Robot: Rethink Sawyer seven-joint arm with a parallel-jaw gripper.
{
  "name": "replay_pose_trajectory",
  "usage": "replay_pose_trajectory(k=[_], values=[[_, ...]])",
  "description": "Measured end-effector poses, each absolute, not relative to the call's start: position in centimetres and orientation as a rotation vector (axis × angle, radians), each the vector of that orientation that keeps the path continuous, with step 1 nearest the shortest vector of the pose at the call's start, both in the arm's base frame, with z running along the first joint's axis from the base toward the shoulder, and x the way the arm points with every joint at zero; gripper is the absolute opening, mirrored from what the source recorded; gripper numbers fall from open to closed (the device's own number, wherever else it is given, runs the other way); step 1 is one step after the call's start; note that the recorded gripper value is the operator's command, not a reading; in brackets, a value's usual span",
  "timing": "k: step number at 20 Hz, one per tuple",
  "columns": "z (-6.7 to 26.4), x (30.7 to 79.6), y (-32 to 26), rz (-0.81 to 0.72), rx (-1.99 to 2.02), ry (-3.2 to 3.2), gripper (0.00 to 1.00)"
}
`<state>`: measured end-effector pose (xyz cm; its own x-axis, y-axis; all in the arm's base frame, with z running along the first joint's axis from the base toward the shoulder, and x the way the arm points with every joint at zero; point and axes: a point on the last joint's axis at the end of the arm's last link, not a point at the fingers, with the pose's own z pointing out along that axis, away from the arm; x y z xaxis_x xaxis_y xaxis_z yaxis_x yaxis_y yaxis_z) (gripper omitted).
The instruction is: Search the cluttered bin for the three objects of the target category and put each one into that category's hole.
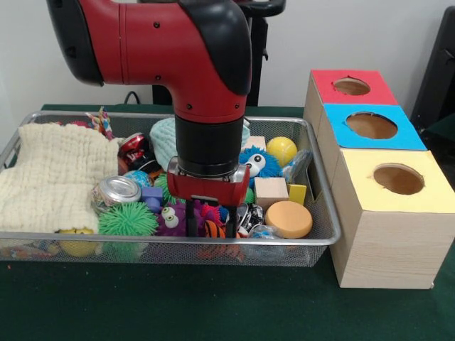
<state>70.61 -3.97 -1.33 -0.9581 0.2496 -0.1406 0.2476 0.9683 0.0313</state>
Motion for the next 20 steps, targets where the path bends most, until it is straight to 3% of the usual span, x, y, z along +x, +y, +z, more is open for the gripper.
replay_pose_trajectory(k=[20], values=[[-1.65,70.90,-3.64,-0.032,0.367,2.999,1.00]])
